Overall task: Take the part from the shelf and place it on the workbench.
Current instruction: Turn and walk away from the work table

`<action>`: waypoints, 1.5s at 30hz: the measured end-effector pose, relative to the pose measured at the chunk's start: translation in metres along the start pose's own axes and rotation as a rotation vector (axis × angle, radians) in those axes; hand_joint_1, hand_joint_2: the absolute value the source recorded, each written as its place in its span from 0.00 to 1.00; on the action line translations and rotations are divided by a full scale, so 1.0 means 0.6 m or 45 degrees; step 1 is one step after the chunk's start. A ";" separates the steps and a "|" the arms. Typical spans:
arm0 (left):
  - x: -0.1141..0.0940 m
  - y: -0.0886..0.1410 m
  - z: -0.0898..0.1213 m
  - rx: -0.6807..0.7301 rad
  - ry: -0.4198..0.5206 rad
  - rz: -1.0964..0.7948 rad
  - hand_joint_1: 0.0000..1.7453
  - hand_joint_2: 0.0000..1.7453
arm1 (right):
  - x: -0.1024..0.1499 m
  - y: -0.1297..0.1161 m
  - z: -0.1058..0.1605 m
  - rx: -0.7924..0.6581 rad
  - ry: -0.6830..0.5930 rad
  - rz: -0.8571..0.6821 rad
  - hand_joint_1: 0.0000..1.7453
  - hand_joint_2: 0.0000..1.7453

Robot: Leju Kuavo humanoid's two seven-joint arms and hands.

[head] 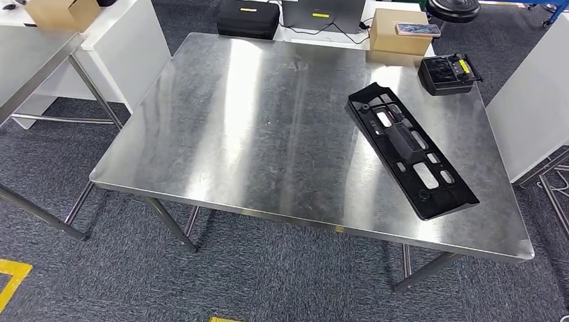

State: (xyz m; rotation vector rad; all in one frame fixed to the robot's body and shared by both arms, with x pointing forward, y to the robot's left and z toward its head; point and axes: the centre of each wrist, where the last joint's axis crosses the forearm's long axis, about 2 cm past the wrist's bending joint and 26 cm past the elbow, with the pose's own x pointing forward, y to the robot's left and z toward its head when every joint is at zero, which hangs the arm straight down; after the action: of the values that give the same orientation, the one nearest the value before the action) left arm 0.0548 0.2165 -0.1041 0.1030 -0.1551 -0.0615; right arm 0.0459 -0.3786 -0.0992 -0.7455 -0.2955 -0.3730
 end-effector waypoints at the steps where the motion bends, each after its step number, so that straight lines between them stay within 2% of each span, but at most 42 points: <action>1: 0.000 0.002 0.000 0.004 0.001 -0.001 0.00 0.00 | -0.003 0.010 0.007 0.016 0.003 -0.020 0.00 1.00; 7: -0.001 0.019 -0.004 0.069 -0.002 0.007 0.00 0.00 | -0.017 0.064 0.050 0.132 -0.008 -0.120 0.00 1.00; 15: -0.003 0.031 -0.006 0.105 -0.014 0.032 0.00 0.00 | -0.028 0.129 0.107 0.433 -0.155 -0.016 0.00 1.00; 24: -0.001 0.033 -0.007 0.102 -0.011 0.035 0.00 0.00 | -0.031 0.172 0.152 0.596 -0.310 -0.078 0.00 1.00; 32: 0.000 0.034 -0.007 0.108 0.022 0.054 0.00 0.00 | -0.029 0.181 0.160 0.638 -0.319 -0.046 0.00 1.00; 35: 0.000 0.034 -0.007 0.129 0.057 0.091 0.00 0.00 | -0.029 0.177 0.156 0.599 -0.289 -0.031 0.00 1.00; 39: -0.003 0.036 -0.007 0.136 0.044 0.159 0.00 0.00 | -0.031 0.162 0.141 0.505 -0.250 -0.065 0.00 1.00; 45: -0.004 0.047 -0.010 0.140 0.068 0.151 0.00 0.00 | -0.038 0.133 0.114 0.391 -0.192 -0.084 0.00 1.00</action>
State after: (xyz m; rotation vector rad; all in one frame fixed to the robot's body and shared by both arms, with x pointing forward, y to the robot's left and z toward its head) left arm 0.0549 0.2455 -0.1071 0.2045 -0.1107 0.0681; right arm 0.0508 -0.2716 -0.1079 -0.4634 -0.5084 -0.3251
